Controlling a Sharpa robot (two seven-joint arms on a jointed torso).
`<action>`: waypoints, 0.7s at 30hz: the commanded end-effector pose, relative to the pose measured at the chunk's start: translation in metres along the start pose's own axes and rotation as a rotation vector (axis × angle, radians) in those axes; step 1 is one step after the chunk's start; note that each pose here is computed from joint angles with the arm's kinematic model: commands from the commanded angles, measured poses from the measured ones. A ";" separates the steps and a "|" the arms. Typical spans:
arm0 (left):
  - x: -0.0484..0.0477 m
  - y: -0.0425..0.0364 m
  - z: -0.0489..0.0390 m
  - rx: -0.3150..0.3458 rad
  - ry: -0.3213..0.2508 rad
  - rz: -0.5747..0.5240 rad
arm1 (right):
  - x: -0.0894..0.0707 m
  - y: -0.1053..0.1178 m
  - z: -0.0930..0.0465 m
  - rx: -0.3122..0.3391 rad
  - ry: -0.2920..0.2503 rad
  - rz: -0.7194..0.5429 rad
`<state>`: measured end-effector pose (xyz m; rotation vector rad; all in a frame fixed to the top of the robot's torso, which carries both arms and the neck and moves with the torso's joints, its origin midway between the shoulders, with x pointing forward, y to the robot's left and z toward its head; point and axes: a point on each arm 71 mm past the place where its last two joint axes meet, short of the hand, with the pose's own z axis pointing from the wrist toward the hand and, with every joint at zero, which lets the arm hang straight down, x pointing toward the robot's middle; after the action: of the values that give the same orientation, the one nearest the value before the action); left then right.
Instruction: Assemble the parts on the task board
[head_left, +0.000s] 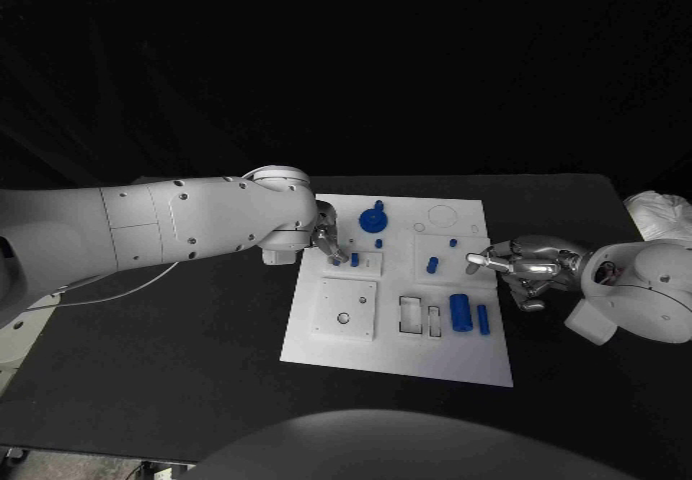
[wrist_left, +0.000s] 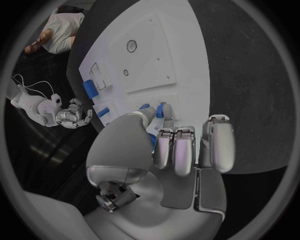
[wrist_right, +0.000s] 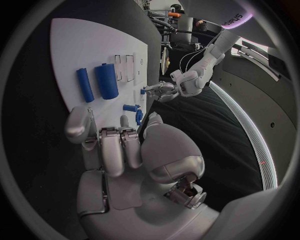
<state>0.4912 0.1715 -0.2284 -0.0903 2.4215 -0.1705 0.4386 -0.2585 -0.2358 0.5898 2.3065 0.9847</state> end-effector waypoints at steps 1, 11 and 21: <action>0.0034 -0.0014 0.0010 0.014 0.010 0.001 | 0.002 0.000 0.000 -0.005 0.018 -0.003; 0.0025 -0.0003 0.0014 0.011 0.003 0.008 | 0.002 0.000 0.000 -0.005 0.019 -0.003; 0.0011 0.0033 0.0022 -0.007 -0.001 0.015 | 0.002 -0.001 0.000 -0.001 0.023 -0.003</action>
<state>0.4925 0.1730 -0.2285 -0.0874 2.4154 -0.1723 0.4383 -0.2590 -0.2362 0.5908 2.3080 0.9848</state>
